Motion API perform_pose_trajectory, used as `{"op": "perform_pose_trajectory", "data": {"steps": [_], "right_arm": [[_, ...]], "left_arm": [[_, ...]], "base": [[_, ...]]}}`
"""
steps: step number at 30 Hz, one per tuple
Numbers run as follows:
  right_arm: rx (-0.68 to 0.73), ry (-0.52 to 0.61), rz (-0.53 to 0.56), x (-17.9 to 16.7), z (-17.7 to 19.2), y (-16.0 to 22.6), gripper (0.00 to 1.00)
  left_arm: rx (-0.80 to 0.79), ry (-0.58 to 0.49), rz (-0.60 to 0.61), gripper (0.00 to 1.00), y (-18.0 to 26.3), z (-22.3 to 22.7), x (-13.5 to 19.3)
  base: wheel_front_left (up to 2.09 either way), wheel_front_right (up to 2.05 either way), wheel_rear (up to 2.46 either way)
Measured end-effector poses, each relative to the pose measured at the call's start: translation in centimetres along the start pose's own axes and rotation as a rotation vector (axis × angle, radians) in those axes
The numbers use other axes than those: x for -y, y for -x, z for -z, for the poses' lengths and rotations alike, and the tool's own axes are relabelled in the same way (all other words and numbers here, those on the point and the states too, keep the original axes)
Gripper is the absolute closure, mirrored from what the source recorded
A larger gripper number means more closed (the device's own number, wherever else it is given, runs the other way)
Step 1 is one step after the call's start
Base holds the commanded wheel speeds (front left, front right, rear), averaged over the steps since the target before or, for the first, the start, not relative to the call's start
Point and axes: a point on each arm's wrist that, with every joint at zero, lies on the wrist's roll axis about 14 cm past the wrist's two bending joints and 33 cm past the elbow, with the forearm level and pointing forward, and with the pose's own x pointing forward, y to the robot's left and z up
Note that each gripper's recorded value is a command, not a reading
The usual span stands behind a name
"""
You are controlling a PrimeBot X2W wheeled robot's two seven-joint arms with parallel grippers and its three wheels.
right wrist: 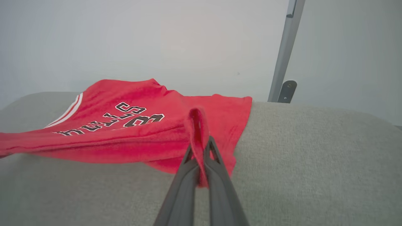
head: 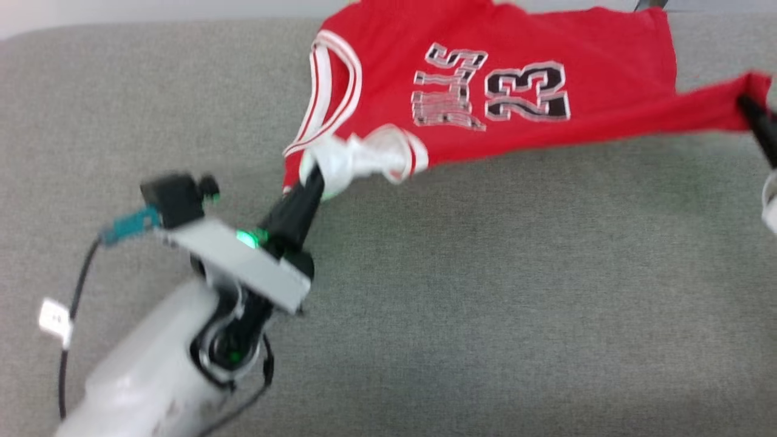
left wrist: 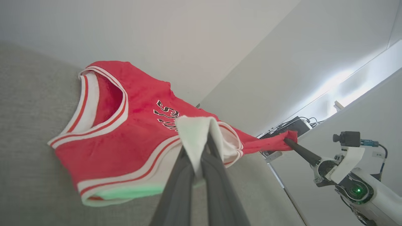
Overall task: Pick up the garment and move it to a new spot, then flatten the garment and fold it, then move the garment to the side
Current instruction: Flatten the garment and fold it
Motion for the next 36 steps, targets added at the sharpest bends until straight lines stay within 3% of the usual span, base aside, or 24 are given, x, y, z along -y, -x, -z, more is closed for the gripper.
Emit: {"op": "perform_pose_trajectory", "data": {"steps": [12,26,36], "right_arm": [[-0.106,-0.032,0.013,0.3,4.7,6.9,1.00],[-0.188,-0.046,0.066,1.2,7.5,11.9,1.00],[-0.234,-0.086,0.088,0.6,8.8,11.7,1.00]], "left_arm": [[-0.053,0.043,-0.066,1.00,6.7,4.1,1.7],[-0.119,0.061,-0.105,1.00,10.6,6.2,4.0],[-0.124,0.015,-0.062,1.00,7.9,5.6,3.9]], "base": [[0.00,0.00,0.00],[0.00,0.00,0.00],[0.00,0.00,0.00]]}}
